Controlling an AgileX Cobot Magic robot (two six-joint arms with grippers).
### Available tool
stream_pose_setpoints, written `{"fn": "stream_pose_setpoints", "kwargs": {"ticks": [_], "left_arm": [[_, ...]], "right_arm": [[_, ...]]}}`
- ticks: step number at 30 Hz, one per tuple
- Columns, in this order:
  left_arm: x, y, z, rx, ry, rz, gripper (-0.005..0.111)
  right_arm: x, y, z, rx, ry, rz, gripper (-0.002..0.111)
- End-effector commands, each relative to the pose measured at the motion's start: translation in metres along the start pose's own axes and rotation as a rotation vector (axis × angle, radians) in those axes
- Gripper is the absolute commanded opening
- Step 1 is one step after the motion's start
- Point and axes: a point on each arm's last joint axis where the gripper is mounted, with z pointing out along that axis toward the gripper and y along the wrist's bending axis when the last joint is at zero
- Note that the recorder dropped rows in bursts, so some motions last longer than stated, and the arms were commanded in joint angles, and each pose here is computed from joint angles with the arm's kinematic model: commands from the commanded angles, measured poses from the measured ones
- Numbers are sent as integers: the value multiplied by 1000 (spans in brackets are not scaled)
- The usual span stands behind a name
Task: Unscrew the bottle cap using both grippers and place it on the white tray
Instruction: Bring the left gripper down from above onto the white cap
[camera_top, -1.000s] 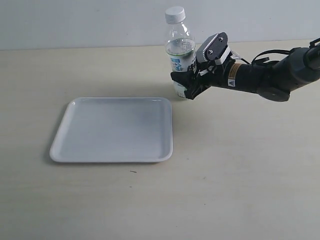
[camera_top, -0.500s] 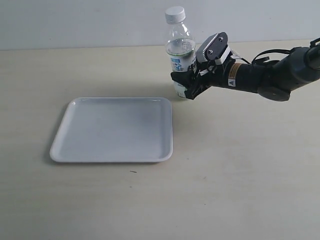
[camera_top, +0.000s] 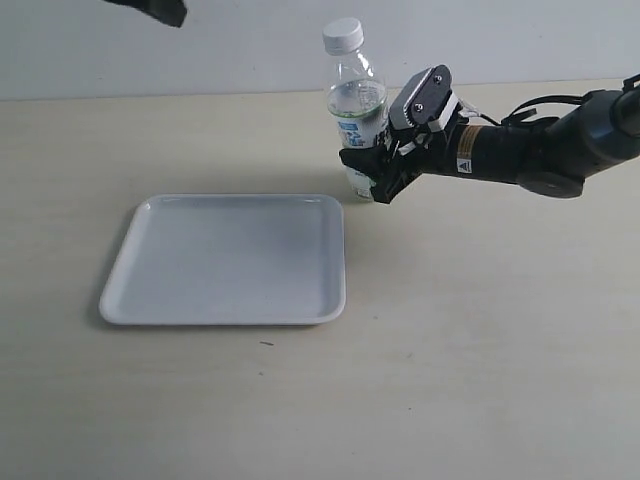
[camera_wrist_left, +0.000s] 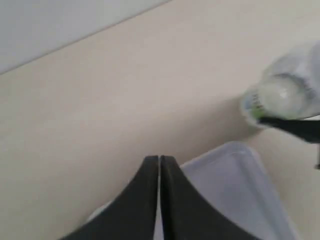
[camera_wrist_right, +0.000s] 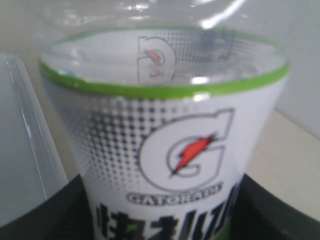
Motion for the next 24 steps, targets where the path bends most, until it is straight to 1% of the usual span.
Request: {"fn": "stream_pose_setpoints", "kwargs": {"ticks": [1, 2, 4, 5, 7, 11, 13, 15, 19, 21, 24], "left_arm": [[-25, -28, -15, 206, -101, 51, 30], [-28, -35, -15, 218, -105, 86, 39], [-30, -47, -12, 229, -101, 152, 53], [-31, -54, -9, 229, -98, 178, 58], [-34, -66, -3, 219, -98, 217, 63], [-40, -80, 8, 202, -45, 239, 63], [-40, -83, 18, 220, 0, 248, 63], [-41, -83, 28, 218, 30, 227, 63], [-44, -85, 42, 193, 36, 217, 63], [-46, -89, 46, 188, 32, 231, 63], [-49, -91, 48, 141, 21, 266, 63]], "right_arm": [[5, 1, 0, -9, 57, -33, 0], [5, 1, 0, -9, 57, -33, 0], [5, 1, 0, -9, 57, -33, 0], [5, 1, 0, -9, 57, -33, 0], [5, 1, 0, -9, 57, -33, 0], [5, 1, 0, -9, 58, -31, 0], [5, 1, 0, -9, 61, -32, 0], [5, 1, 0, -9, 61, -32, 0], [5, 2, 0, -21, 65, -43, 0], [6, 2, 0, -27, 67, -50, 0], [6, 2, 0, -26, 69, -54, 0]]}}
